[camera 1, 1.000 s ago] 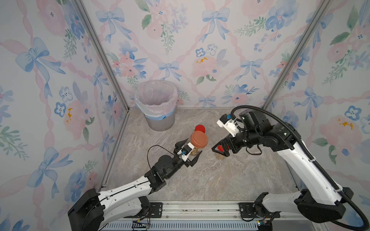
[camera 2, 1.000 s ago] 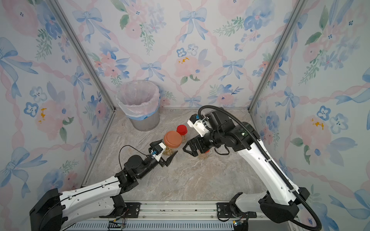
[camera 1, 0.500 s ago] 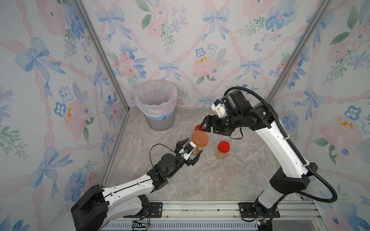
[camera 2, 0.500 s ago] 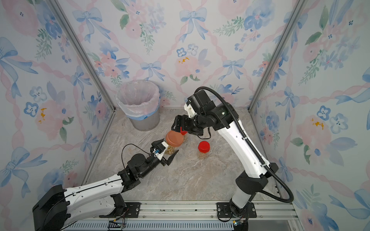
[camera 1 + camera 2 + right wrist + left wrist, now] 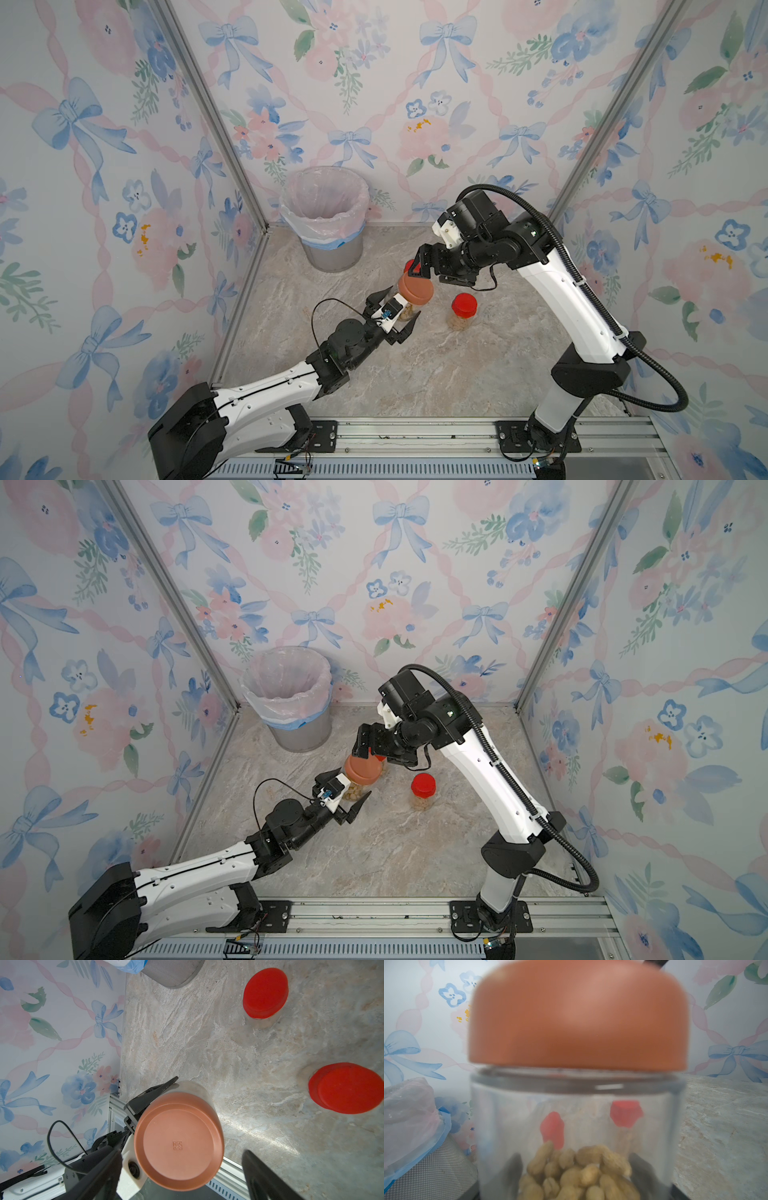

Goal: Empty moldy peanuts from jars
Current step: Unscrew the lid from the jar.

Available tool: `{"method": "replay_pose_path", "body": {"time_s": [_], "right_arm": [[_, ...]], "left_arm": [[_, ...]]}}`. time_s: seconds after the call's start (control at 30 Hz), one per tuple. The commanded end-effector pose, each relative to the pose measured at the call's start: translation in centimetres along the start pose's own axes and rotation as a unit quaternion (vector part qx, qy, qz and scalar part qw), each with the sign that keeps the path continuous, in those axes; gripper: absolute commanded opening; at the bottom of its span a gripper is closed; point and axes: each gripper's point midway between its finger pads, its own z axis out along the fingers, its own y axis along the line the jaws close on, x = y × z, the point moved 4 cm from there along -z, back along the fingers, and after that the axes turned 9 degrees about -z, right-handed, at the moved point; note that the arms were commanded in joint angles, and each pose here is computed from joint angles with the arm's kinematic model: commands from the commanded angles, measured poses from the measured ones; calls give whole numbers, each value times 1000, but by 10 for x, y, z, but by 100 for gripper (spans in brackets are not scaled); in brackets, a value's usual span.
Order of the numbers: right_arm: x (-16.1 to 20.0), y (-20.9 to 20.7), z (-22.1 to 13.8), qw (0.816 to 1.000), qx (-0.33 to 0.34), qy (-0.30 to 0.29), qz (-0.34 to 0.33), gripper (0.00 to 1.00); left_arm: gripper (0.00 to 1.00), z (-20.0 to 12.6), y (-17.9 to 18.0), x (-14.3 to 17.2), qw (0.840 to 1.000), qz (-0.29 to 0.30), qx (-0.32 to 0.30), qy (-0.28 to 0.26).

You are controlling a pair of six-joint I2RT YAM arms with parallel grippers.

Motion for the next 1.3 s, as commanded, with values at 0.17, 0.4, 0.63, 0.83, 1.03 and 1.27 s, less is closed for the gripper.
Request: {"method": "replay_pose_path", "body": {"time_s": [0.17, 0.4, 0.63, 0.83, 1.03, 1.27], "right_arm": [[4, 4, 14, 1000, 7, 21, -7, 94], [6, 9, 19, 999, 7, 29, -19, 95], [10, 9, 28, 998, 26, 41, -34, 95], [11, 9, 29, 998, 32, 42, -40, 95], [14, 9, 29, 997, 38, 45, -50, 93], [17, 7, 31, 994, 51, 52, -80, 85]], "left_arm": [[21, -1, 7, -42, 997, -12, -10, -77], [21, 0, 6, -41, 997, -12, -8, -76], [21, 0, 6, -41, 997, -10, -9, -76], [21, 0, 6, -41, 997, -9, -11, -75], [21, 0, 7, -40, 997, -8, -13, -74], [21, -1, 6, -44, 997, -8, -9, -80]]}}
